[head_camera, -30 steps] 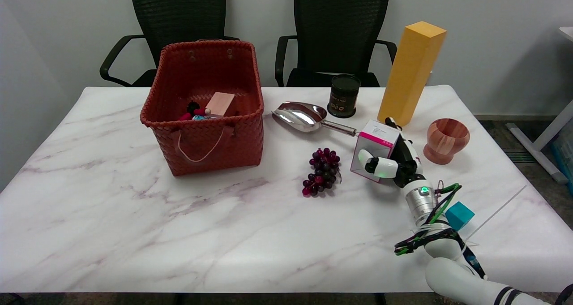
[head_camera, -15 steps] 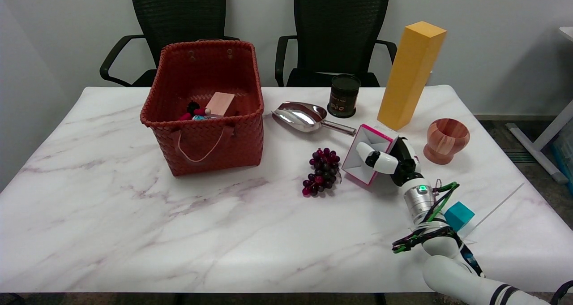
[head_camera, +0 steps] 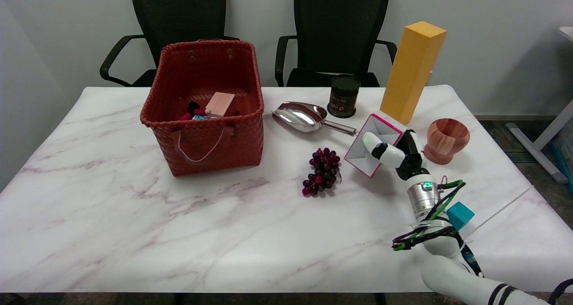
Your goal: Pick up the white paper box.
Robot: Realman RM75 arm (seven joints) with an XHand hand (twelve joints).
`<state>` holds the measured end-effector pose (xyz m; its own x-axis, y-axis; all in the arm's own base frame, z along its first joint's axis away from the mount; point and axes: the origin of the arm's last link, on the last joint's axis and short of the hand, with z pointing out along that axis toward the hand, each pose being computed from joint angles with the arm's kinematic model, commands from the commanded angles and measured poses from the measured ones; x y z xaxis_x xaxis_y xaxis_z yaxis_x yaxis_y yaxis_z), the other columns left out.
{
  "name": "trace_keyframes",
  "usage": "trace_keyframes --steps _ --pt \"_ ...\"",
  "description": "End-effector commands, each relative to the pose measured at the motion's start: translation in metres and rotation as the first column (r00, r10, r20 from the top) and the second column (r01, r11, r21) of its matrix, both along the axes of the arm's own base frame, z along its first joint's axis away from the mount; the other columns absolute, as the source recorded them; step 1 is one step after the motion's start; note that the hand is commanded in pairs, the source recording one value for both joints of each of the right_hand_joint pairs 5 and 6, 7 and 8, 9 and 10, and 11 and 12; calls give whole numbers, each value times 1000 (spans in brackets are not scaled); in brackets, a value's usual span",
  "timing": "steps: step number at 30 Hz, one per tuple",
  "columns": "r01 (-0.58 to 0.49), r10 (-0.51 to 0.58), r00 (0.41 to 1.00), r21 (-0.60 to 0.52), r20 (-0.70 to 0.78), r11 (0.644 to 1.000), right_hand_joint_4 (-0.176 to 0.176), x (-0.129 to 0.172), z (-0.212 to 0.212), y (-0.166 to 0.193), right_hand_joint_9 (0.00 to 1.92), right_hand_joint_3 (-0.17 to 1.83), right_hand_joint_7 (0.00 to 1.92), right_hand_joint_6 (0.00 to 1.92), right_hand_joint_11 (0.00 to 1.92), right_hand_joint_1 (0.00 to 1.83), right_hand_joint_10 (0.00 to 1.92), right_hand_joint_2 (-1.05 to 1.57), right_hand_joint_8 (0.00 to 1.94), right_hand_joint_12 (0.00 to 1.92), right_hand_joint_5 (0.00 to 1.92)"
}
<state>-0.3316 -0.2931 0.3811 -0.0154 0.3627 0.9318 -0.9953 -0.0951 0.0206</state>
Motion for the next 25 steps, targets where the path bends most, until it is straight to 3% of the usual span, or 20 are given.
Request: trace_keyframes --steps 1,10,18,25 --pt "-248 241 968 -113 -68 962 0 40 6 13 1226 1127 1356 929 1070 1165 1226 848 1356 1070 929" --pt "-335 326 938 -56 -118 941 0 74 2 -3 1228 1131 1358 939 1055 1147 1228 841 1358 1055 939" --pt "-345 355 927 103 -118 933 0 108 -24 -59 1229 1077 1372 972 1053 1119 1229 899 1372 1053 972" --pt "-334 360 911 154 -200 930 0 134 -43 -93 1262 1042 1376 983 1077 1110 1262 929 1376 1077 983"
